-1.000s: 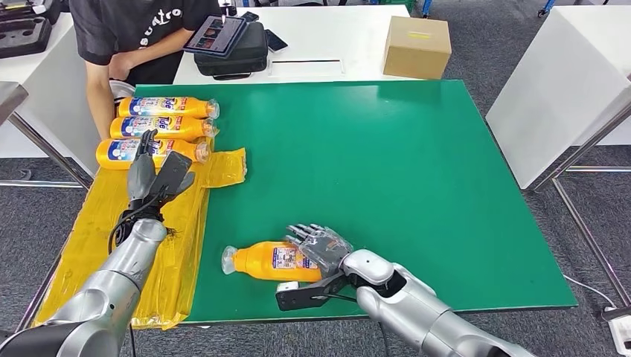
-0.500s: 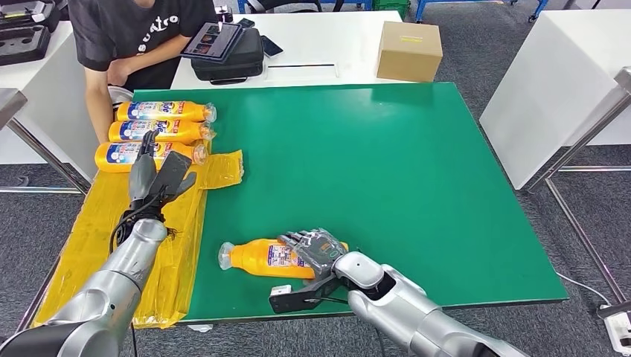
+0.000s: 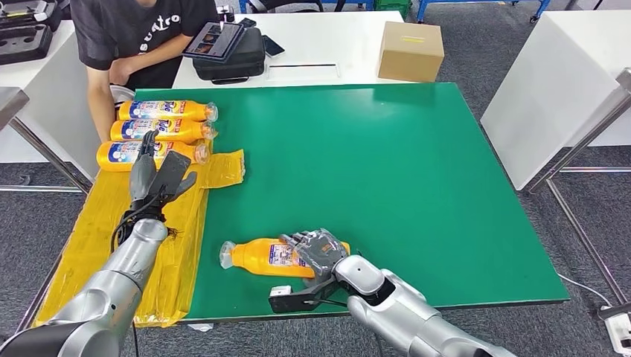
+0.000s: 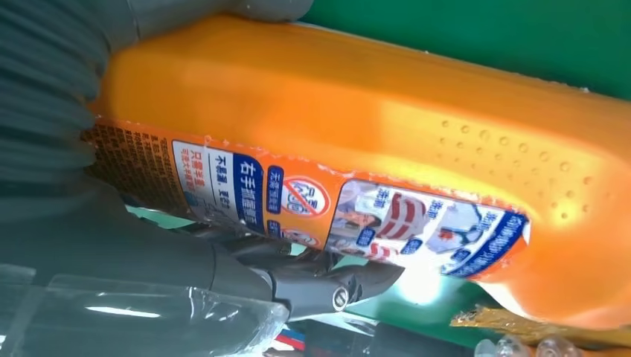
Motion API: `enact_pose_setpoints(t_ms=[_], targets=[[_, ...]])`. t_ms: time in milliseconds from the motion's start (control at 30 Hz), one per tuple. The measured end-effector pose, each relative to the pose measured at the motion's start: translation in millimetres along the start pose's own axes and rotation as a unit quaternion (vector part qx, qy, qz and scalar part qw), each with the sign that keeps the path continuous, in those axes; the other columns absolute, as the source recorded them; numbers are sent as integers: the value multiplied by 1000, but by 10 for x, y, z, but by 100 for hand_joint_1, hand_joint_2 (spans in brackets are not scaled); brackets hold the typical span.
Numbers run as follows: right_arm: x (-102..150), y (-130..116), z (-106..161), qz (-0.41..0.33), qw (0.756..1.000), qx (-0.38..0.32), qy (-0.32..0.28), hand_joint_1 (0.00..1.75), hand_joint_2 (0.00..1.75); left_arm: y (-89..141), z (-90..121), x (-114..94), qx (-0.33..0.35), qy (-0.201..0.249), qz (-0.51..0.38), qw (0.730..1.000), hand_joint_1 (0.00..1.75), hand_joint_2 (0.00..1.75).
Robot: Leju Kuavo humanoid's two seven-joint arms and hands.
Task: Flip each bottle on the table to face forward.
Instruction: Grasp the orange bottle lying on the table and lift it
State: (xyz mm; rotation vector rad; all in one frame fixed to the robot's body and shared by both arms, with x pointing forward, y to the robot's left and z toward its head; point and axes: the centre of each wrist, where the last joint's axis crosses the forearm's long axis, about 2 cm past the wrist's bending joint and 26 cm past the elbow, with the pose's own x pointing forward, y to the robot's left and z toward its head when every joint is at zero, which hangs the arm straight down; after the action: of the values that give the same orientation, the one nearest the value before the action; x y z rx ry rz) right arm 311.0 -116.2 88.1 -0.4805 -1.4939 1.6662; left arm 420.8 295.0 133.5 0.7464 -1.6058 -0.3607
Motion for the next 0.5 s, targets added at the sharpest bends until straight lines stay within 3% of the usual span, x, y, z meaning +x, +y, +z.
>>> enact_pose_setpoints(t_ms=[333,500], targets=[[-36,-62,77,-24,999,-46,12,175,175,-23,52,-52,-1,5,4,1000,0,175],[40,-297,157,-67,982,-178,-11,175,175,-44,117,-111,1,3,11,1000,0,175]])
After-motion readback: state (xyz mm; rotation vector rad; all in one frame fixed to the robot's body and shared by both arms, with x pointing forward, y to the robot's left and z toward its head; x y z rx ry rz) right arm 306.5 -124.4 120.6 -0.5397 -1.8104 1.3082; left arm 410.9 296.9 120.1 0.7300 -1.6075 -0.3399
